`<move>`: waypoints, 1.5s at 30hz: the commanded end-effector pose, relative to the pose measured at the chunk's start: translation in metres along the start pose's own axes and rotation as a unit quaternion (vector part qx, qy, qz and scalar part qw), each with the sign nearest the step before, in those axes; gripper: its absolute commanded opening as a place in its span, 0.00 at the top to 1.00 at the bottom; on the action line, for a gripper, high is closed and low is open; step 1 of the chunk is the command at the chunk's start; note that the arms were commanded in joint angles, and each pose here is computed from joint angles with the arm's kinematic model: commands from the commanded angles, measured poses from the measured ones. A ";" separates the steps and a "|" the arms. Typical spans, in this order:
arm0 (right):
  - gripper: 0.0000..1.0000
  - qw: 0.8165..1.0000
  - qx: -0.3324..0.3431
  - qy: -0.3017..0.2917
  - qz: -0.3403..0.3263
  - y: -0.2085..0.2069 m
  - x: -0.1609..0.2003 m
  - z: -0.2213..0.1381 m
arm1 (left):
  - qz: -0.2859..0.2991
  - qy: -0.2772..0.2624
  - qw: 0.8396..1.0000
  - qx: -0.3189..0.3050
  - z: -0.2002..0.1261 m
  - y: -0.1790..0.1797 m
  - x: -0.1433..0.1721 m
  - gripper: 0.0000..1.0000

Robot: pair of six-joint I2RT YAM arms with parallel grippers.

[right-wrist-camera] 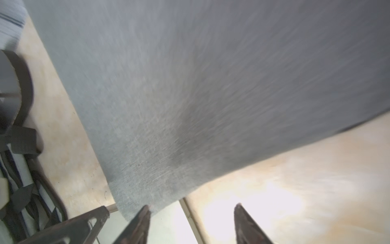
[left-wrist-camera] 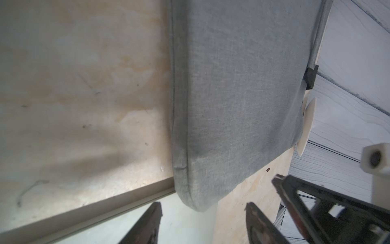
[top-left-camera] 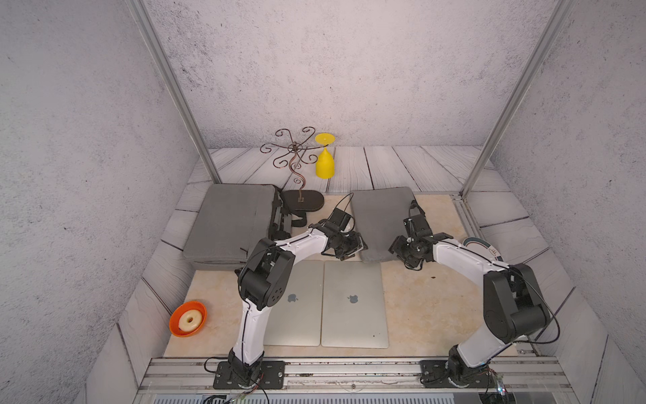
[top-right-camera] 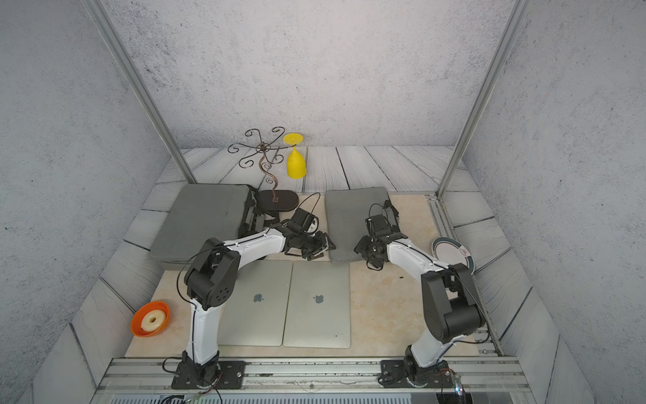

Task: Open the zippered laptop bag and take out the laptop
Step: Adjust the zippered laptop bag at the center of the board.

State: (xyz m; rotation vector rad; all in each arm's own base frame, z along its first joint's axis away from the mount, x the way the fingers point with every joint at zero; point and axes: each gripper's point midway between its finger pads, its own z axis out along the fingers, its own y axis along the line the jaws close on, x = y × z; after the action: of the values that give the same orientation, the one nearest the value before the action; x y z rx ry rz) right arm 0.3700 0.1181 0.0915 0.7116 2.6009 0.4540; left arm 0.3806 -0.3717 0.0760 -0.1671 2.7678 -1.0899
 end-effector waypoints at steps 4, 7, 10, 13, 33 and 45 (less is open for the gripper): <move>0.26 0.991 0.059 -0.034 -0.117 -0.050 -0.055 -0.032 | -0.010 0.017 1.000 -0.006 0.018 0.003 0.006 0.39; 0.22 0.983 0.067 -0.015 -0.172 -0.060 -0.071 -0.025 | -0.013 0.028 0.999 -0.010 0.024 0.007 0.011 0.40; 0.21 0.975 0.089 -0.009 -0.204 -0.070 -0.087 -0.012 | -0.016 0.033 0.999 -0.013 0.028 0.009 0.014 0.41; 0.21 0.975 0.075 0.001 -0.210 -0.069 -0.099 0.005 | -0.014 0.038 0.999 -0.011 0.032 0.008 0.017 0.43; 0.62 0.978 -0.035 0.098 -0.180 -0.067 -0.102 0.081 | 0.018 0.040 0.999 0.004 0.024 -0.001 -0.001 1.00; 0.98 0.979 -0.097 0.118 -0.134 -0.038 -0.041 0.030 | 0.068 0.014 0.998 -0.008 -0.009 0.011 -0.058 1.00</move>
State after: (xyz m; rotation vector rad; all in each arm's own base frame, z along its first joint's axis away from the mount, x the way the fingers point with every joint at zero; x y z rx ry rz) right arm 0.4353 0.0284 0.0413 0.2419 2.7349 0.5291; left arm 0.4073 -0.3411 0.0544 -0.1027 2.9010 -0.9952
